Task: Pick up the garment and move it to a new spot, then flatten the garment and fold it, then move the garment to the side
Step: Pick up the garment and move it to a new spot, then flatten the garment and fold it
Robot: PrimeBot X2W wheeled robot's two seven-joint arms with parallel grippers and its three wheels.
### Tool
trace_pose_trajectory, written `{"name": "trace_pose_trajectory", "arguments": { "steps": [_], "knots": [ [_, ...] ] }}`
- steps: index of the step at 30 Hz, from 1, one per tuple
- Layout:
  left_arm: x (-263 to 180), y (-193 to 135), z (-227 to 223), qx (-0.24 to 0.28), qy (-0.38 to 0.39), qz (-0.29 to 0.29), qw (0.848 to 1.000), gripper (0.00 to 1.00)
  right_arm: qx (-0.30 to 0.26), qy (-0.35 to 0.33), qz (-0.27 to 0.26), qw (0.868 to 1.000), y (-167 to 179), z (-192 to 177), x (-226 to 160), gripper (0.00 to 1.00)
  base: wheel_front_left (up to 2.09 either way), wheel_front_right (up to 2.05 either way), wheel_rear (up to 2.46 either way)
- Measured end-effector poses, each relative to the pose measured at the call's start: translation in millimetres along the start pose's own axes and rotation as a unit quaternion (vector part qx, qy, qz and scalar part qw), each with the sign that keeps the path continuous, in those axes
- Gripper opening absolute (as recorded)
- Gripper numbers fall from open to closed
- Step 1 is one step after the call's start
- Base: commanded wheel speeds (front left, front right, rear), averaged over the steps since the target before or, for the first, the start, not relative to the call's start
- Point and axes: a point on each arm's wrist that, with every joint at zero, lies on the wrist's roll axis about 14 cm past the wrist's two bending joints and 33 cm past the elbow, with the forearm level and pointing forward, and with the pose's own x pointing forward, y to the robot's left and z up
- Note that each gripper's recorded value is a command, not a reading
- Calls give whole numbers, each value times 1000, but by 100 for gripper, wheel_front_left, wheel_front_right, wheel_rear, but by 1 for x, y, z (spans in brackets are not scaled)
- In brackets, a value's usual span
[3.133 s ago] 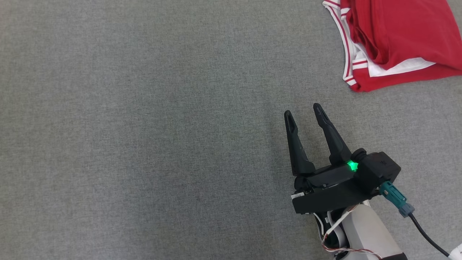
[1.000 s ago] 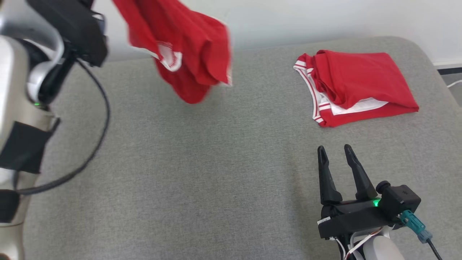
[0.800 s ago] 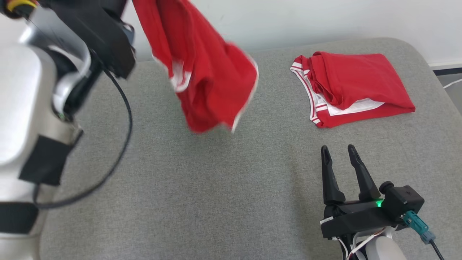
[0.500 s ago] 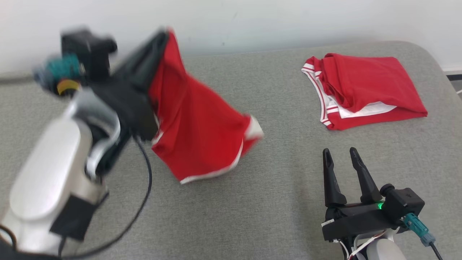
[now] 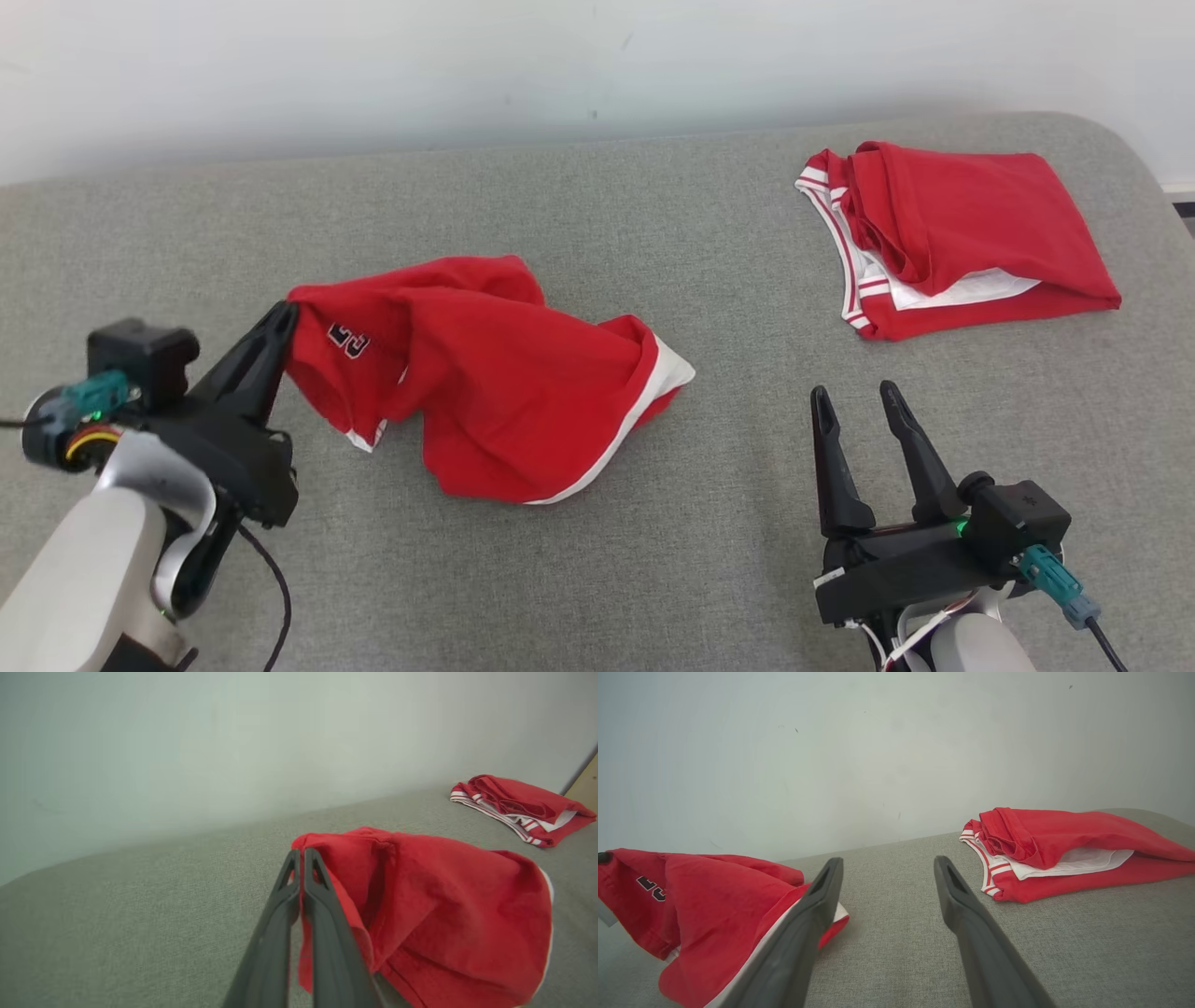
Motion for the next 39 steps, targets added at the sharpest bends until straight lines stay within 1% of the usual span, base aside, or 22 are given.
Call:
{"name": "trace_pose_trajectory", "arguments": {
  "steps": [2,3,4,8,14,20,27,31,39],
  "knots": [
    [-2,2,-4,-1,-4,5,1000,0,0,0,0,1000,0,0,-1,100,0,0,0],
    [-3,4,-5,-1,-7,8,1000,24,0,0,0,1000,0,0,-1,100,0,0,0],
    [-4,6,-5,-2,-12,11,1000,100,0,1,0,1000,1,0,-2,100,0,0,0],
    [-11,14,-2,-8,-34,33,999,100,2,5,1,1000,3,-3,-5,100,0,0,0],
    [-36,26,-11,-28,-51,84,995,100,5,6,6,1000,8,-3,-8,100,0,0,0],
    [-58,21,-19,-42,-62,109,991,100,8,3,13,1000,13,-2,-6,100,0,0,0],
    [-68,-13,-34,-78,-53,89,992,100,15,10,16,1000,16,-7,-7,100,0,0,0],
    [-62,-28,-43,-89,-39,72,993,100,15,12,14,1000,14,-9,-7,100,0,0,0],
    [-43,-75,-65,-120,-1,11,993,100,13,12,-8,1000,0,-8,-11,100,0,0,0]
  ]
}}
